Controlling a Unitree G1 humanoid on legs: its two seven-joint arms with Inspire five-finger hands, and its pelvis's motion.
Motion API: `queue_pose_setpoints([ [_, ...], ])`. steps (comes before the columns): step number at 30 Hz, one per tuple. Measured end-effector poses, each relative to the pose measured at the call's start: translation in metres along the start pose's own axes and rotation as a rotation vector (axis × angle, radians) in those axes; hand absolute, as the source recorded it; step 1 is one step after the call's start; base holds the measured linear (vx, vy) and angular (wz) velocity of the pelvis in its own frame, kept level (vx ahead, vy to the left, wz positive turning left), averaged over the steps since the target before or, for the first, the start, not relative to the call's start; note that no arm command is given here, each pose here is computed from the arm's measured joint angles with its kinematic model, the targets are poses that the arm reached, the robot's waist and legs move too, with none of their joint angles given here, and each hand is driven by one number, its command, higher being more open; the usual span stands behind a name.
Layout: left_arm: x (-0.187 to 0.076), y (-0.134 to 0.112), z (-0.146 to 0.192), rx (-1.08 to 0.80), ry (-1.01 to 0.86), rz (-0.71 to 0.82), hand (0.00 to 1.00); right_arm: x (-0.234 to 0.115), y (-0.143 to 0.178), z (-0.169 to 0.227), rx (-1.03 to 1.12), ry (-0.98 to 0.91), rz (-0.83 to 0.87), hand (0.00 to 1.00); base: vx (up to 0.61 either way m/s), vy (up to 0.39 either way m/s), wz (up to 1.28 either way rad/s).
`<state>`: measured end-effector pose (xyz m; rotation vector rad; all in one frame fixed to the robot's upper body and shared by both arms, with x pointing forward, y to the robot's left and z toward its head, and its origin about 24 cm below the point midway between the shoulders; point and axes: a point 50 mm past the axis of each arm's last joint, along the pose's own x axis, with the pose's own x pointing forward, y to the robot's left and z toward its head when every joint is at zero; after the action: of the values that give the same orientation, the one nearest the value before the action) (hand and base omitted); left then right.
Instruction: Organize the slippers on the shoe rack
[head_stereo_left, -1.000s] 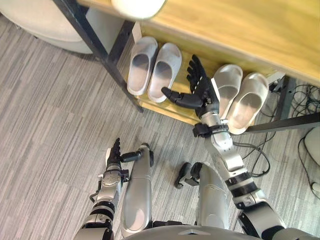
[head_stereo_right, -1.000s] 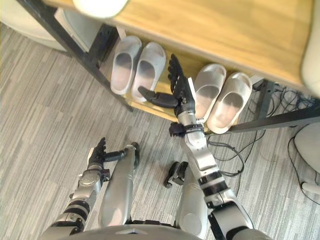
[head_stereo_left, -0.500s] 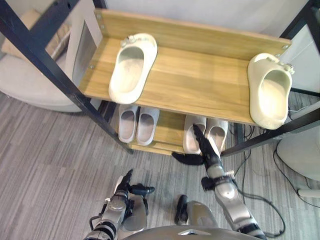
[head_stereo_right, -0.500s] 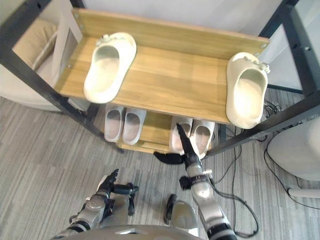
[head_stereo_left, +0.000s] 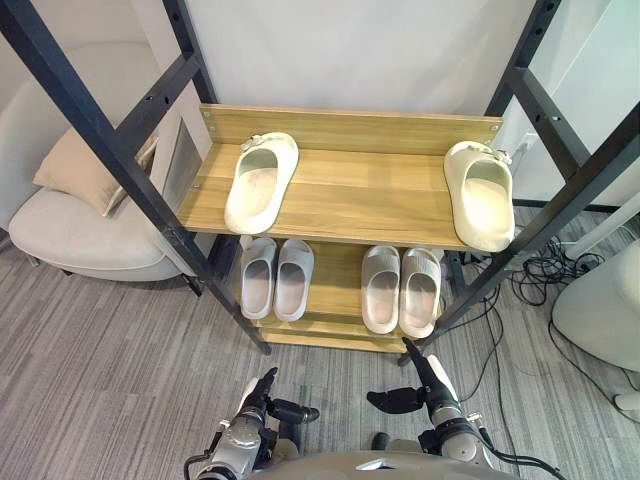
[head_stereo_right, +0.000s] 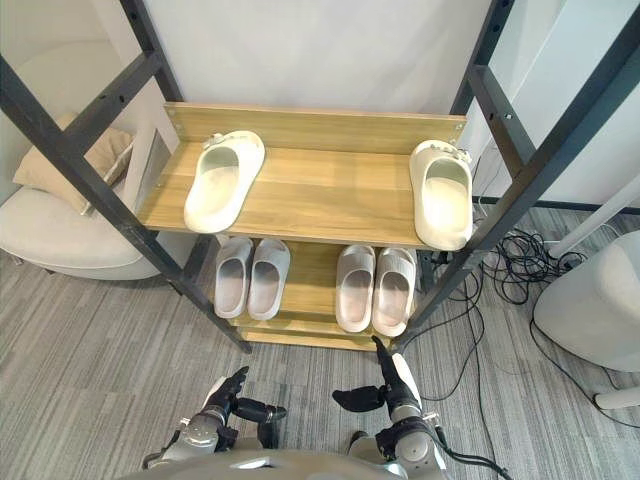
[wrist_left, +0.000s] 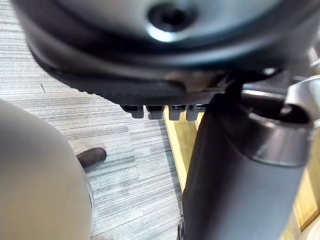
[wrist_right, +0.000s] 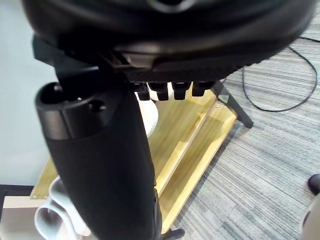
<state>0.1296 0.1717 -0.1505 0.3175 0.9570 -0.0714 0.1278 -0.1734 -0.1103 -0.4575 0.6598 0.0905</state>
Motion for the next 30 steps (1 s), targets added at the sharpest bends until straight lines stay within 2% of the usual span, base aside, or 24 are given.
queue_pose_setpoints([
  [9,0.000,-0.004,0.001,0.032,-0.007,-0.021,1.00,0.005,-0.004,-0.025,0.109,0.154,-0.038,1.00,-0.01,0.007,-0.02],
  [16,-0.015,-0.037,0.032,0.113,-0.207,-0.207,1.00,0.003,-0.012,-0.039,0.165,0.221,-0.078,1.00,0.00,0.000,0.01],
  [19,-0.033,-0.054,0.060,0.099,-0.373,-0.327,1.00,0.001,-0.014,-0.044,0.197,0.242,-0.091,1.00,0.01,-0.006,0.10],
  [21,-0.053,-0.071,0.083,0.083,-0.517,-0.460,1.00,-0.003,-0.018,-0.050,0.188,0.257,-0.096,1.00,0.00,-0.005,0.18],
  [26,-0.087,-0.094,0.107,0.066,-0.675,-0.684,1.00,-0.007,-0.021,-0.058,0.172,0.283,-0.085,1.00,0.00,0.000,0.04],
  [30,-0.113,-0.102,0.130,-0.003,-0.797,-0.791,1.00,-0.009,-0.021,-0.061,0.160,0.289,-0.076,1.00,0.00,0.000,0.00],
])
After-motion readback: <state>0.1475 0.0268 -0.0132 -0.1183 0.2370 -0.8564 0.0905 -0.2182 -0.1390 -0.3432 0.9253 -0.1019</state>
